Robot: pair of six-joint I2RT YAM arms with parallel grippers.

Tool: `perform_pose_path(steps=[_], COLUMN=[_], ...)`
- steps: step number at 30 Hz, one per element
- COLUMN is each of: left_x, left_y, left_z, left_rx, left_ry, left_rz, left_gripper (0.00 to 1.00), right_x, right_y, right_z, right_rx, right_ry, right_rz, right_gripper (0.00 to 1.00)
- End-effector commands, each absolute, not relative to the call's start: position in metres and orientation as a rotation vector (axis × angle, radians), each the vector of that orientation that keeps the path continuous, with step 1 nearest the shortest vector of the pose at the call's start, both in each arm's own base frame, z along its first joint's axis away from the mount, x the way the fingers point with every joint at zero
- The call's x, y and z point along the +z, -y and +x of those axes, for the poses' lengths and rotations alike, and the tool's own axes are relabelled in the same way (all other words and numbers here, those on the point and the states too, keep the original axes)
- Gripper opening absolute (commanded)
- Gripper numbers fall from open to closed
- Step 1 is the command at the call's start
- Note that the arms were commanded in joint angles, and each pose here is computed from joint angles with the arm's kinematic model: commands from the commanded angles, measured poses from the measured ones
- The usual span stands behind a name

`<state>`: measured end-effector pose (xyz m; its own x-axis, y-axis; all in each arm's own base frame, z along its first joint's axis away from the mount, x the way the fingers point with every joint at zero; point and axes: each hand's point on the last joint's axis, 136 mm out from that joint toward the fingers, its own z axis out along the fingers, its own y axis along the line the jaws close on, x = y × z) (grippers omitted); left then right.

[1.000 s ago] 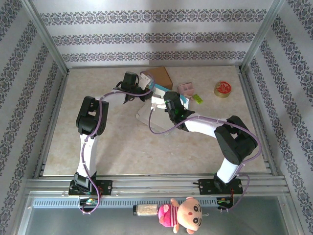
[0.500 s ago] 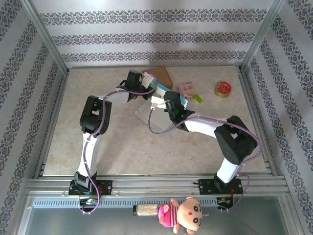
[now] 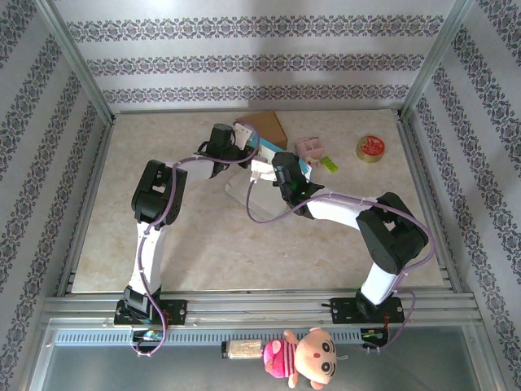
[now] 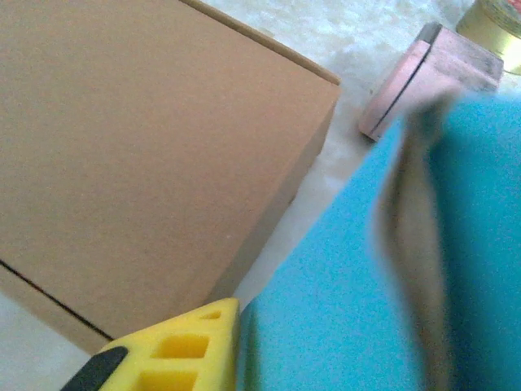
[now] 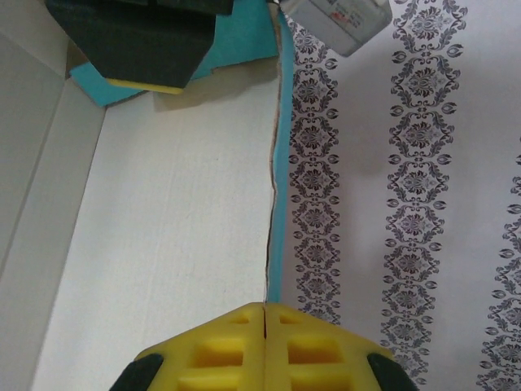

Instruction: Fold the paper box

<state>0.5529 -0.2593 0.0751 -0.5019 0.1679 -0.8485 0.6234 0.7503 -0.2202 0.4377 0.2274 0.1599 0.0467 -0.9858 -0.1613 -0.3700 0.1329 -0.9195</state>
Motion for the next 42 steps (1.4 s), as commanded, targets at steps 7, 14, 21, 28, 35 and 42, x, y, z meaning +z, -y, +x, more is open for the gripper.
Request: perform_pose_path(steps=[7,14,21,28,35,42], left_x=[0.122,0.128,0.146,0.163,0.199,0.198], left_y=[0.257,0.255,0.244,0.227,0.198,0.161], left_z=[0.564,0.56,0.538,0.507,0.453,0.431], left_rx=[-0.667,-0.665,-0.628,-0.595,-0.618,-0.681], left_ry=[-1.939,-1.933,-1.907,-1.883,-1.92,-2.213], left_rz=[0.512,0.507,0.504,0.471,0.31,-0.167], left_gripper=[0.0,0.13,0.0,0.63,0.78,0.73], right_x=[0.156,0.155,0.162,0.175,0.167,0.152], right_y=[-0.229,-0.228,-0.235,-0.248,-0.266,-0.284], right_z=[0.433,0.432,0.434,0.437,0.428,0.391], right_rx=[-0.822,-0.822,-0.806,-0.753,-0.729,-0.615], right_ry=[-1.503,-1.503,-1.487,-1.46,-1.391,-1.333], right_rz=[-1.38,-1.381,-1.373,-1.345,-1.4,-1.473], right_gripper=[0.03,0.03,0.04,0.04,0.03,0.07])
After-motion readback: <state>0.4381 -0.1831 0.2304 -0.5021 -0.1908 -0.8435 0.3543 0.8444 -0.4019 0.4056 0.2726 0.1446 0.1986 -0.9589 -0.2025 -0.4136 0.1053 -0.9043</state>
